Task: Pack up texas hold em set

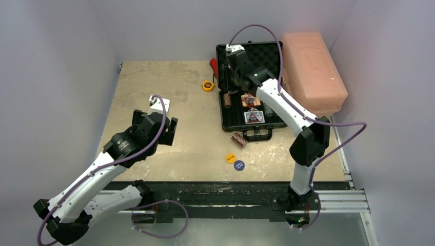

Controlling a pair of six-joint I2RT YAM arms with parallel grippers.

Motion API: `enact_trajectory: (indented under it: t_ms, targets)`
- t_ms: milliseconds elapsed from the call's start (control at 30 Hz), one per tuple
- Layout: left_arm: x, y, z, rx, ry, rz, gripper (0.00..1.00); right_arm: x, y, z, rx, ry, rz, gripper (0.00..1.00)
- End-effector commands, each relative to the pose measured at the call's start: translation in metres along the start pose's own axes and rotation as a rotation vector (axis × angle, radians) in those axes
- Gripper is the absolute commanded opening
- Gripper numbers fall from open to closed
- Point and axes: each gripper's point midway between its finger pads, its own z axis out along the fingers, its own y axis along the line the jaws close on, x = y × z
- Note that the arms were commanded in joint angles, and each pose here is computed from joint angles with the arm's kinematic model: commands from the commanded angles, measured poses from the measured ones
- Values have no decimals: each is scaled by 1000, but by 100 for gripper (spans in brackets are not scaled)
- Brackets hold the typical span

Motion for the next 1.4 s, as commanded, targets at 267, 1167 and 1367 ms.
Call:
enact_trajectory:
  t_ms: [267,1167,1367]
  targets:
    - [-7,0,-2,16,-39,-20,96,-55,-4,21,-25,-63,53,0]
    - [-7,0,-3,28,-47,-25,96,14,-33,121,7,185,175,0]
    - [-7,0,-3,31,-47,-27,96,39,-38,131,39,233,184,0]
